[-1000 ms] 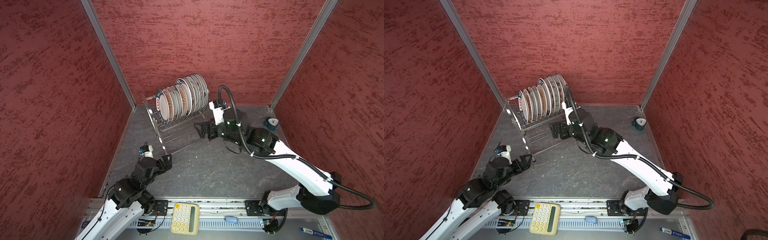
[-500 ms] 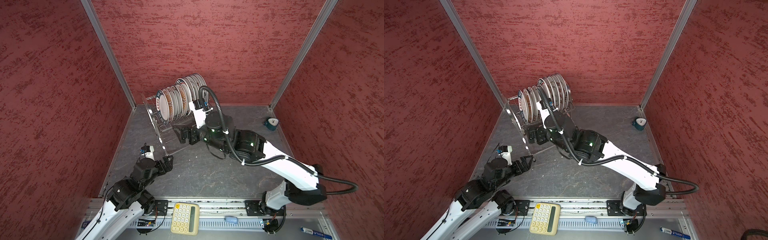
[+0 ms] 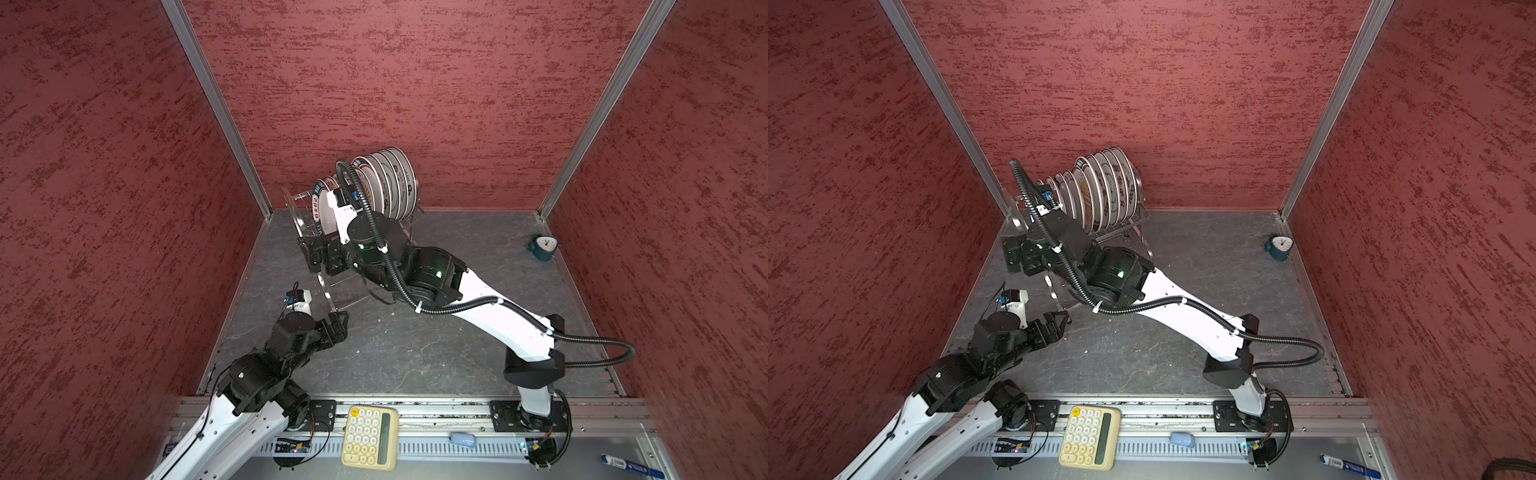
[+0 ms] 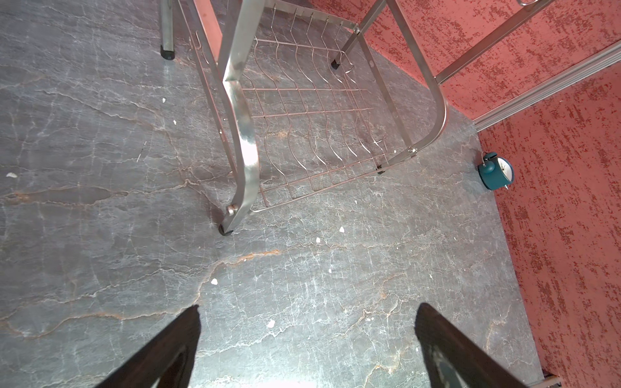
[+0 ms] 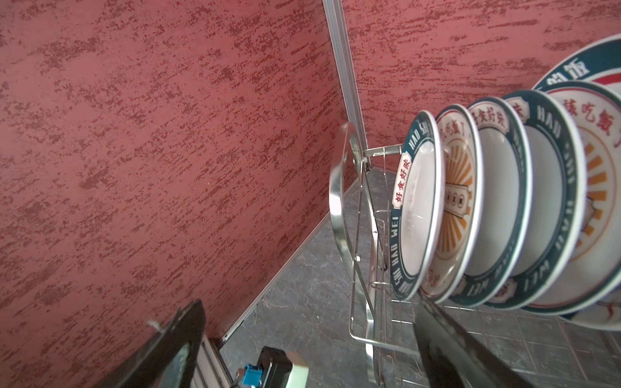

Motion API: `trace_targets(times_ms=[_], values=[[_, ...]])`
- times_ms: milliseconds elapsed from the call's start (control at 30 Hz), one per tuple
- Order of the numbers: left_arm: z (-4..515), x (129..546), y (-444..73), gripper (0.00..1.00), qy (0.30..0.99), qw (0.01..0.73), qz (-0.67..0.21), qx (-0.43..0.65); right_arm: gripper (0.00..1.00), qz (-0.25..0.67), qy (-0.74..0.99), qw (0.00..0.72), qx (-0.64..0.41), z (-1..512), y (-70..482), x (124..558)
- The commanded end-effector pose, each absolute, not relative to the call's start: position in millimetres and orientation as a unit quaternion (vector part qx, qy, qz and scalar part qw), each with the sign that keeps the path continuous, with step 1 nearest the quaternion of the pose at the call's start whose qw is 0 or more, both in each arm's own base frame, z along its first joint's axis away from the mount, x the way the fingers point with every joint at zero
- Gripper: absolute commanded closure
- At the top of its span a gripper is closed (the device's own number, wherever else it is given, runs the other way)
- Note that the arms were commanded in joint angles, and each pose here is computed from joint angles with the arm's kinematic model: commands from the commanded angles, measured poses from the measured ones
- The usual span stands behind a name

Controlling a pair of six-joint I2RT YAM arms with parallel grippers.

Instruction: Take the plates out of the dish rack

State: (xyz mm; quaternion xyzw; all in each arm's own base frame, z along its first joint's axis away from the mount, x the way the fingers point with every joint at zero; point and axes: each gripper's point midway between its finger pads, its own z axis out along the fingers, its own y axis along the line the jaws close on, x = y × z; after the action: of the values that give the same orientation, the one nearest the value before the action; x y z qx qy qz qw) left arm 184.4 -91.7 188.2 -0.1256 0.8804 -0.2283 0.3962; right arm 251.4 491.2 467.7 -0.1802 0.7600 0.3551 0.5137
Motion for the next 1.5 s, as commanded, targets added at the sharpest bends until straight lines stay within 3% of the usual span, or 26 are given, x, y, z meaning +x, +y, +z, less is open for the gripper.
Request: trace_targets(times_ms=[0, 933, 1467], values=[[205.6, 186.0, -96.9, 0.01, 0.87, 0.41, -0.249, -0.116, 0.05, 0.325, 0.767, 0.526, -0.17, 466.2, 482.4, 261.9], [200.0, 188.1, -98.4, 0.01, 0.871, 0.407, -0.25, -0.116, 0.22, 0.284, 0.777, 0.547, -0.126, 426.8, 491.1, 324.6], [201.1, 188.1, -96.2, 0.0, 0.874, 0.403, -0.245, -0.12, 0.4, 0.246, 0.783, 0.562, -0.101, 407.9, 486.6, 352.2]])
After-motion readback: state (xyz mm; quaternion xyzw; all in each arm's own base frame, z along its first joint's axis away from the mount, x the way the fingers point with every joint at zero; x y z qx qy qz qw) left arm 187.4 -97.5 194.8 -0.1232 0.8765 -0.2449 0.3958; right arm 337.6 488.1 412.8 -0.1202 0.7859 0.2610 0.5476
